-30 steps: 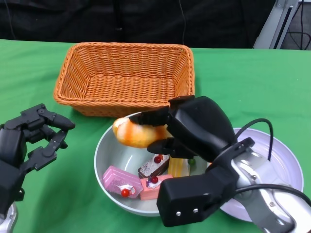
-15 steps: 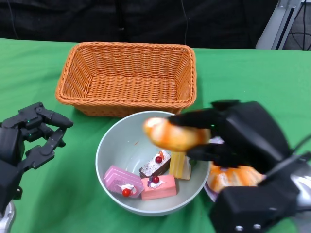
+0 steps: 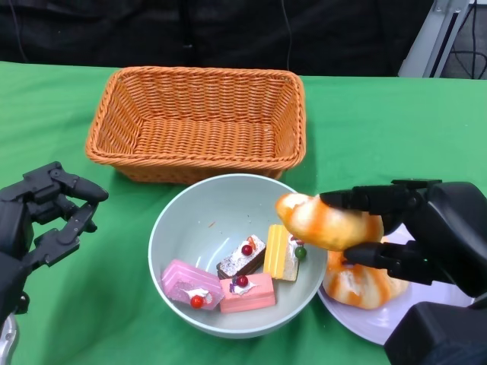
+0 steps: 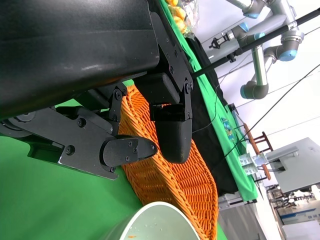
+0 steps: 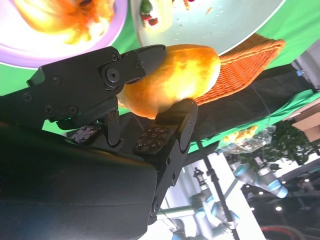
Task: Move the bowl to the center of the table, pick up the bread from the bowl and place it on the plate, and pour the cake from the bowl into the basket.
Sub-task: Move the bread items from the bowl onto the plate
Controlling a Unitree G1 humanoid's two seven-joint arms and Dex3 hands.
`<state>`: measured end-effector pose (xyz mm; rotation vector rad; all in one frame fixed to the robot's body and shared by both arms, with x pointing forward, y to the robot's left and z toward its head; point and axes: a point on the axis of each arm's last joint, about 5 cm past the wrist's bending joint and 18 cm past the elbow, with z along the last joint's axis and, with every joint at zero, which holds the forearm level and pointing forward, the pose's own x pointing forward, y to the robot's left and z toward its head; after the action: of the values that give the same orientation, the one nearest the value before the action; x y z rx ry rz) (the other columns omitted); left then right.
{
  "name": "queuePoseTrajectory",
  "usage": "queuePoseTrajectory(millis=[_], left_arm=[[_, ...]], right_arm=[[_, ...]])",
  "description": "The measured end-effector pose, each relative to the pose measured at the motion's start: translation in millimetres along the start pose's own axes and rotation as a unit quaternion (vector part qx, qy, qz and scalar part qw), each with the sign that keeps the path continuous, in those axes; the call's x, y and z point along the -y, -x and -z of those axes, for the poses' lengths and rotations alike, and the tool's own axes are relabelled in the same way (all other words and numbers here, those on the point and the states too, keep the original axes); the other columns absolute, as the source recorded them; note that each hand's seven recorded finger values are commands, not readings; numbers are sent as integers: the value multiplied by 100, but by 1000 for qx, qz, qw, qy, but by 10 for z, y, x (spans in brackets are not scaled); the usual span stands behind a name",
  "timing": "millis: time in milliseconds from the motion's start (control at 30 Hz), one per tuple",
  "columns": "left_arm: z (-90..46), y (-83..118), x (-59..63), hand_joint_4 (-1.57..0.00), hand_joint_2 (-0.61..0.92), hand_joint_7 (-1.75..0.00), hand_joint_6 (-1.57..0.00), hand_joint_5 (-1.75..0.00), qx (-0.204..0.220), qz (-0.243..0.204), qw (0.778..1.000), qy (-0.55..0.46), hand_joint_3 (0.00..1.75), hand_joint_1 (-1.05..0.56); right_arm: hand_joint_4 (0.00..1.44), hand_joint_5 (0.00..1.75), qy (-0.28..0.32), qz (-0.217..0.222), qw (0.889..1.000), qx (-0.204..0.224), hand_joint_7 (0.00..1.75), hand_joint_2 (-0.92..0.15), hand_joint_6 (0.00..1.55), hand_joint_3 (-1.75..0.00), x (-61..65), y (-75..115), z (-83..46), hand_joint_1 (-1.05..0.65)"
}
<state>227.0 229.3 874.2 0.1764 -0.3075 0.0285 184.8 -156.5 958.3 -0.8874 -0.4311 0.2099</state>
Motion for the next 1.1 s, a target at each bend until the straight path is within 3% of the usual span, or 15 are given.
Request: queuePoseTrajectory(millis=[367, 433, 533, 600, 1033, 1100], left_arm=[[-2, -10, 1, -80, 82, -102, -84, -148, 1, 1, 1000, 0, 49, -11], [5, -14, 1, -79, 82, -103, -83, -148, 1, 4, 1000, 0, 49, -10], [9, -14, -21, -79, 82, -103, -83, -148, 2, 3, 1000, -3, 49, -10], [15, -8, -46, -79, 82, -103, -83, -148, -1, 0, 1000, -6, 49, -10], [19, -13, -43, -79, 82, -103, -83, -148, 1, 3, 1000, -6, 49, -10], [20, -13, -43, -80, 82, -103, -83, -148, 1, 4, 1000, -5, 48, -10]], right_arm=[[82, 115, -1, 3, 1000, -2, 9, -87, 120, 0, 12, 6, 19, -13], [81, 113, 14, 14, 999, -29, 7, -86, 118, 0, -26, 4, 136, -12], [81, 113, 50, 14, 990, -130, 7, -86, 118, 0, -66, 62, 464, -12], [81, 114, 56, 15, 987, -151, 6, -86, 118, 0, -72, 88, 535, -12], [80, 115, 58, 26, 988, -143, 5, -86, 119, 0, -60, 53, 527, -10], [78, 127, 61, 30, 987, -147, 6, -87, 122, 0, -93, 34, 599, -14]])
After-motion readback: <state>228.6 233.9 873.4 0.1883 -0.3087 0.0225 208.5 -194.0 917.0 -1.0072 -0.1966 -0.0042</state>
